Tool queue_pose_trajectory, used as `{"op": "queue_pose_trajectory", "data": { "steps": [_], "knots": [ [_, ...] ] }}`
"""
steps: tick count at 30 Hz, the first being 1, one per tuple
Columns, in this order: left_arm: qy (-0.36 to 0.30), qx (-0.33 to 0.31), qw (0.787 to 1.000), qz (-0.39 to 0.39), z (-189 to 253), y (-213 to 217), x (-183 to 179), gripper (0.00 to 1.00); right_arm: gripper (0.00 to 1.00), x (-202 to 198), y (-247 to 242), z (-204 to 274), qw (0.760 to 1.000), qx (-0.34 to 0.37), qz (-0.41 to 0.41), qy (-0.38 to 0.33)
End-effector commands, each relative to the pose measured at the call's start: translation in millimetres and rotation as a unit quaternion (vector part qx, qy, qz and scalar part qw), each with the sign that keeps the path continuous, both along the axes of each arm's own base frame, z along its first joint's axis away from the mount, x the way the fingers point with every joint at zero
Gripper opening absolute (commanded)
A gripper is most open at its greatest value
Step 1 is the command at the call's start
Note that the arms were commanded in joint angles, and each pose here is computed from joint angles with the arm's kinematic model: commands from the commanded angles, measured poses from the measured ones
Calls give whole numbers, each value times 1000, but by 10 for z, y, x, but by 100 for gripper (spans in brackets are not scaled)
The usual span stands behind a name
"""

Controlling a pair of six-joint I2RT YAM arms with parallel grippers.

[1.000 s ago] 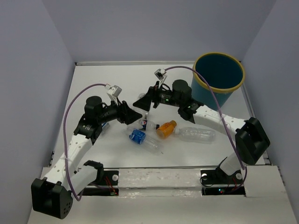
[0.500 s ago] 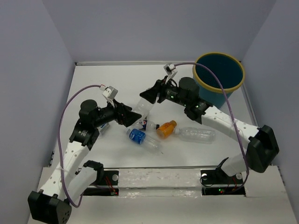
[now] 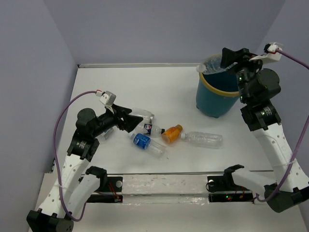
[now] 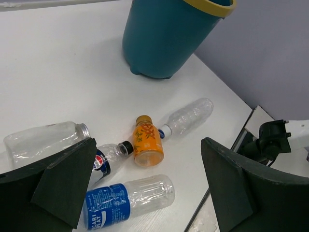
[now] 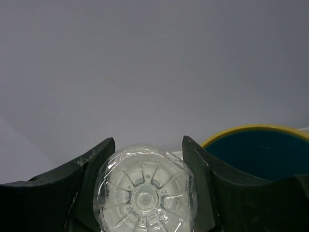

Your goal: Put the plastic bottles in the bin

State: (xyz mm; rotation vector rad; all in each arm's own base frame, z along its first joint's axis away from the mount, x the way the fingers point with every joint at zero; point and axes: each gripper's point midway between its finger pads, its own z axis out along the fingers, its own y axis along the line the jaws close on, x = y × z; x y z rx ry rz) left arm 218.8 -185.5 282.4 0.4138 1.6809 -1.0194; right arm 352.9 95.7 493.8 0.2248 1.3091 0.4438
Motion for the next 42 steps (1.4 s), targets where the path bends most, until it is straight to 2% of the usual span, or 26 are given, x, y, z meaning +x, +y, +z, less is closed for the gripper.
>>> {"op": "queue_pose_trajectory", "data": {
  "steps": [1, 4, 6, 7, 10, 11, 12, 13, 16, 17, 19, 21, 23, 24, 27, 28, 31, 32, 39, 42],
  "knots": [
    [-24, 4, 1000, 11, 144, 16, 12, 99, 28, 46, -860, -77, 974, -44, -217, 39],
    [-23, 10, 1000, 15, 129, 8, 10, 99, 28, 221, -1018, -222, 963, -77, -250, 64],
    [-26, 12, 999, 19, 140, 18, 8, 99, 34, 324, -1040, -412, 958, -93, -255, 90],
    [-26, 13, 999, 21, 137, 21, 8, 99, 41, 329, -1039, -437, 958, -97, -254, 93],
    [-25, 17, 999, 32, 135, 53, 22, 99, 76, 364, -1145, -464, 951, -113, -270, 103],
    [-25, 18, 999, 34, 124, 58, 25, 99, 94, 385, -1123, -486, 949, -132, -262, 113],
    [-25, 18, 999, 35, 124, 60, 27, 99, 95, 391, -1099, -477, 950, -138, -253, 121],
    [-26, 18, 999, 36, 131, 62, 29, 99, 99, 372, -1050, -302, 956, -133, -238, 112],
    [-26, 19, 998, 47, 139, 84, 68, 99, 100, 425, -552, -440, 973, -160, -92, 136],
    [-27, 20, 998, 61, 145, 115, 105, 99, 99, 374, -161, -527, 976, -168, 1, 138],
    [-17, 25, 996, 82, 117, 170, 145, 99, 95, 248, 314, -683, 971, -159, 101, 144],
    [-13, 31, 991, 128, 107, 300, 227, 99, 95, -40, 1099, -1058, 944, -169, 234, 162],
    [-12, 32, 986, 162, 121, 400, 275, 99, 94, -274, 1577, -1359, 918, -194, 297, 176],
    [-15, 32, 980, 196, 151, 514, 314, 99, 91, -549, 1939, -1608, 891, -218, 353, 185],
    [-21, 28, 968, 247, 218, 691, 334, 99, 88, -958, 2493, -2255, 833, -258, 430, 234],
    [-24, 27, 965, 258, 240, 733, 339, 99, 88, -948, 2481, -2291, 834, -260, 426, 237],
    [-37, 18, 956, 292, 340, 868, 324, 99, 89, -1262, 2803, -2718, 796, -292, 458, 268],
    [-44, 13, 951, 306, 385, 928, 302, 99, 90, -1300, 2854, -2790, 790, -297, 462, 272],
    [-91, -19, 915, 393, 857, 1321, 131, 99, 91, -1401, 3085, -3383, 763, -336, 452, 317],
    [-87, -21, 913, 398, 749, 1323, 174, 99, 89, -1386, 3138, -3498, 759, -348, 445, 323]
  ]
}}
